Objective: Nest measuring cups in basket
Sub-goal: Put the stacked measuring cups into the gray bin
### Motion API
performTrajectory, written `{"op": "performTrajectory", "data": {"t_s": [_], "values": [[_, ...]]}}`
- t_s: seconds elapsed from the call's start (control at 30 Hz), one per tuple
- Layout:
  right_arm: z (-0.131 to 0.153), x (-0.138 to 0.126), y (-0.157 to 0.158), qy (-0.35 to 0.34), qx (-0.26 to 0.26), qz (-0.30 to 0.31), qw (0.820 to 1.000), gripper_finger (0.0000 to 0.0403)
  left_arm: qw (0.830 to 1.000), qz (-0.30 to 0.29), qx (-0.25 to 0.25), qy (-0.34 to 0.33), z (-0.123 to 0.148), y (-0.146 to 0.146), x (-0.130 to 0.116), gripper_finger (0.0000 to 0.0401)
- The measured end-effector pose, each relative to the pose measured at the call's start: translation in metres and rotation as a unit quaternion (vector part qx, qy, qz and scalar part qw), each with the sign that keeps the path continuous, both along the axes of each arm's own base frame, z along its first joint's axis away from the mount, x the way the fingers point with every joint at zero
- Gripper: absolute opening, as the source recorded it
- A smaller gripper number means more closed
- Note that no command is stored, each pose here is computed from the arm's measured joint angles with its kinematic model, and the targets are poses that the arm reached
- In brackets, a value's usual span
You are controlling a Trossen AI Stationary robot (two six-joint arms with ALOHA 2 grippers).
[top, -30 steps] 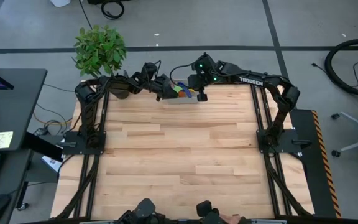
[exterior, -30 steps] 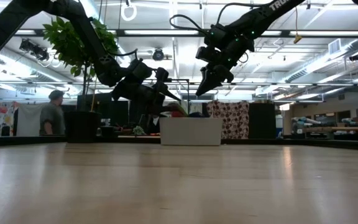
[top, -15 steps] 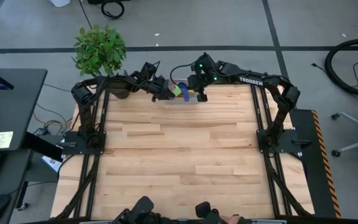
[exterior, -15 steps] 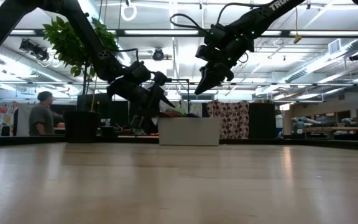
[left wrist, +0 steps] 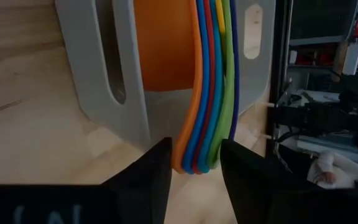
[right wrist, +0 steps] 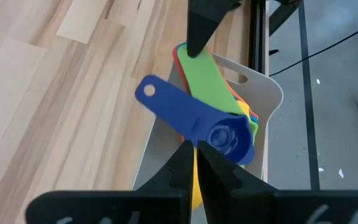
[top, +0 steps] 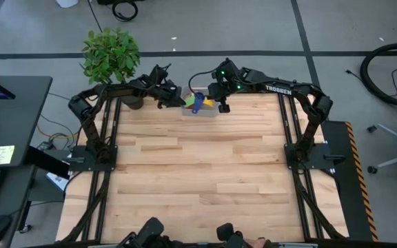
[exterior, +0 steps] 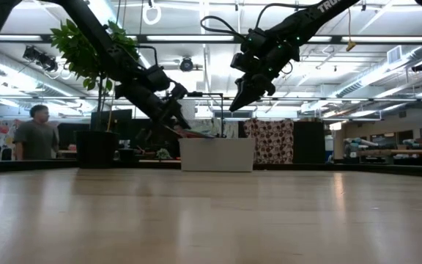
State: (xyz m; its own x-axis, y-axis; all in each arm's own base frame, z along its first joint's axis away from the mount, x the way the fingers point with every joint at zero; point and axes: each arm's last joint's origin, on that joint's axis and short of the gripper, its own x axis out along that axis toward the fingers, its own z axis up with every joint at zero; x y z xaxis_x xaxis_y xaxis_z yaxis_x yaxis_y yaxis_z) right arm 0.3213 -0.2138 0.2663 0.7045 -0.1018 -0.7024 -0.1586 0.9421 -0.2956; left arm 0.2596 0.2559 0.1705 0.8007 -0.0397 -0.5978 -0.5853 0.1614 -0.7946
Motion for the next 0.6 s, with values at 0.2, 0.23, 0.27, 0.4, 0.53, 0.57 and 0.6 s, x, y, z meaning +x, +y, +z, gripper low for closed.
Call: {"op": "performTrajectory", "data": {"t_s": [0.2, 0.23, 0.27, 0.4, 0.53, 0.57, 0.6], "values": [[0.0, 0.0, 0.0, 0.001, 0.0, 0.0, 1.0, 0.0026, 1.0, 0.003, -0.011, -0.002, 0.003, -0.001, -0.001, 0.0141], [0.0, 0.0, 0.0, 0.001, 0.0, 0.0, 1.0, 0.0026, 1.0, 0.001, -0.013, -0.004, 0.004, -0.002, -0.001, 0.0141], [0.0, 0.0, 0.0, 0.001, 0.0, 0.0, 1.0, 0.0026, 1.0, -0.001, -0.015, -0.007, 0.005, -0.002, -0.001, 0.0141], [0.0, 0.0, 0.0, 0.0, 0.001, 0.001, 1.0, 0.0026, 1.0, -0.007, -0.026, -0.01, 0.009, -0.005, -0.003, 0.0141], [0.0, 0.0, 0.0, -0.001, 0.003, 0.002, 1.0, 0.0026, 1.0, 0.0, -0.012, 0.004, 0.013, -0.006, -0.006, 0.0141], [0.0, 0.0, 0.0, -0.001, 0.003, 0.003, 1.0, 0.0026, 1.0, 0.004, -0.009, 0.011, 0.014, -0.007, -0.007, 0.0141], [0.0, 0.0, 0.0, -0.001, 0.003, 0.003, 1.0, 0.0026, 1.0, 0.007, -0.008, 0.018, 0.015, -0.008, -0.008, 0.0141]]}}
